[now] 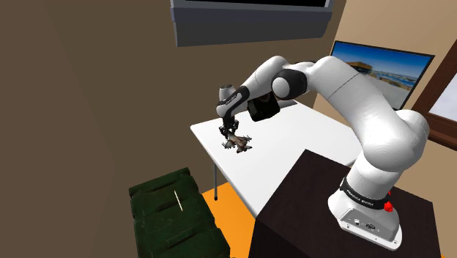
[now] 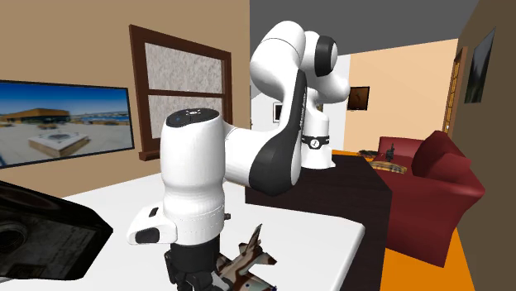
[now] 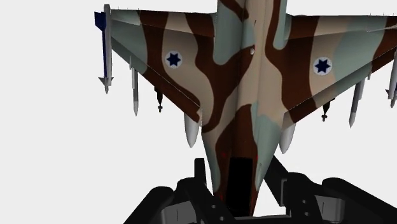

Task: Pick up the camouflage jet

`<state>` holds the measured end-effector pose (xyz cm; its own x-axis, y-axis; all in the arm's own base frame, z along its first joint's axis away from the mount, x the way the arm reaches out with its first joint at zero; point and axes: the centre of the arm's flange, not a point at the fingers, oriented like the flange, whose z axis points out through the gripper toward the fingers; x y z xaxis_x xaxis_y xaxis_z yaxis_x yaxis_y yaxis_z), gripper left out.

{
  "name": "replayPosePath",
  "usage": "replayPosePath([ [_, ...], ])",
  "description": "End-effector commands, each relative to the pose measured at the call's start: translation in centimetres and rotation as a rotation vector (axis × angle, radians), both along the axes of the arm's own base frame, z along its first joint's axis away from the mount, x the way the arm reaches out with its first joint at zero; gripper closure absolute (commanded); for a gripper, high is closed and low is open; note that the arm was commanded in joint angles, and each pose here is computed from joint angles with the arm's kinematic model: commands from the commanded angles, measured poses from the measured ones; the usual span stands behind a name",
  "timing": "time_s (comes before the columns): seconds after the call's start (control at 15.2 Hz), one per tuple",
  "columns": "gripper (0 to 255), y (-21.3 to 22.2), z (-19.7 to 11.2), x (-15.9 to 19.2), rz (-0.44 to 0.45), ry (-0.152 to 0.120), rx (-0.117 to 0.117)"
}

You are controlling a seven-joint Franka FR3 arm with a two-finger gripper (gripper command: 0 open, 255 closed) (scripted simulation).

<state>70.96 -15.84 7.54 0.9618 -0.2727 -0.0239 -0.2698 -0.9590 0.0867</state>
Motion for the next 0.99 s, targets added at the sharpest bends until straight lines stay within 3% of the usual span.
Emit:
replayPosePath([
  [0.0, 255, 0.0, -0.1, 0.0, 0.0, 0.001, 0.0],
  [0.26, 255, 0.0, -0.1, -0.1, 0.0, 0.001, 0.0],
  [0.92, 255, 0.0, 5.2, -0.1, 0.0, 0.001, 0.0],
])
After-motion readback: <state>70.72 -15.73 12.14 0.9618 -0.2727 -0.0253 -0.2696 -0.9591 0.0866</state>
